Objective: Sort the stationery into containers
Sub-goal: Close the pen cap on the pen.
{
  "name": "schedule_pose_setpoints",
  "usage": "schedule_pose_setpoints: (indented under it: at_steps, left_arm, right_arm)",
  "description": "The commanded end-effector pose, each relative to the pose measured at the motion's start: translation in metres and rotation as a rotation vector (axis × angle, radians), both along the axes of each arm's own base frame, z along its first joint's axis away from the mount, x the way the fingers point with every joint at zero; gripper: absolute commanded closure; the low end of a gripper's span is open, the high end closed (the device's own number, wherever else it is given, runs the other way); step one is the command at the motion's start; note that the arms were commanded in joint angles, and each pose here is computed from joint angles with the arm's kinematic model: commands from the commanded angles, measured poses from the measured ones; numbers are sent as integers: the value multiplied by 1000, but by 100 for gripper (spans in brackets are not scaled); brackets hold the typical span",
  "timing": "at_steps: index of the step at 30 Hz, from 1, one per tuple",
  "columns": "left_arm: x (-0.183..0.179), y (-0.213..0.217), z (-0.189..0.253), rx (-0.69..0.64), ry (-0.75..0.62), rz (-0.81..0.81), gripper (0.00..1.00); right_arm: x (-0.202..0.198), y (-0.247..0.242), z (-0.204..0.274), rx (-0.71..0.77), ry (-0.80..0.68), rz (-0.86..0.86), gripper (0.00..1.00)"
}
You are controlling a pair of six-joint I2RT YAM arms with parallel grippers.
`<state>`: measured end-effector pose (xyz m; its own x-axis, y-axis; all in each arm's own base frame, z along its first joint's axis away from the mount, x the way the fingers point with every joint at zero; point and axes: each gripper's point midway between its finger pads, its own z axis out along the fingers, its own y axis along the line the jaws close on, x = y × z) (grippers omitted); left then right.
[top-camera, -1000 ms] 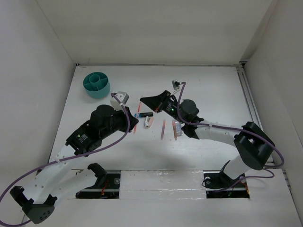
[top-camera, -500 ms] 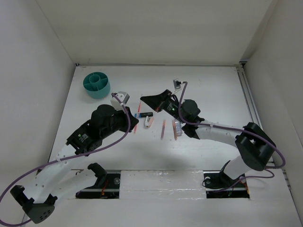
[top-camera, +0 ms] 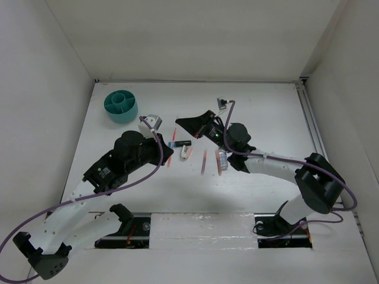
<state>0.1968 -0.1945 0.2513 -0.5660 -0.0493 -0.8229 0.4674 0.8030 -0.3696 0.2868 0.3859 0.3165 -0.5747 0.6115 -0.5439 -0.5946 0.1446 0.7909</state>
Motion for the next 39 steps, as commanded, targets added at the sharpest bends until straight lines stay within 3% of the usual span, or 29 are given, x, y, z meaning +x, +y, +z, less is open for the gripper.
schedule_pose_setpoints:
  at_steps: [1,20,39]
  left_arm:
    - [2,-2,5,-16,-23,-8,100]
    - [1,-2,7,-22,-30,-8,100]
    - [2,0,7,-19,-32,1,100]
  right_arm:
    - [-3,-7,55,95,-100,-11,100]
    - [0,-8,20,28,-71,-30,100]
    - [-1,-11,18,32,-83,-21,100]
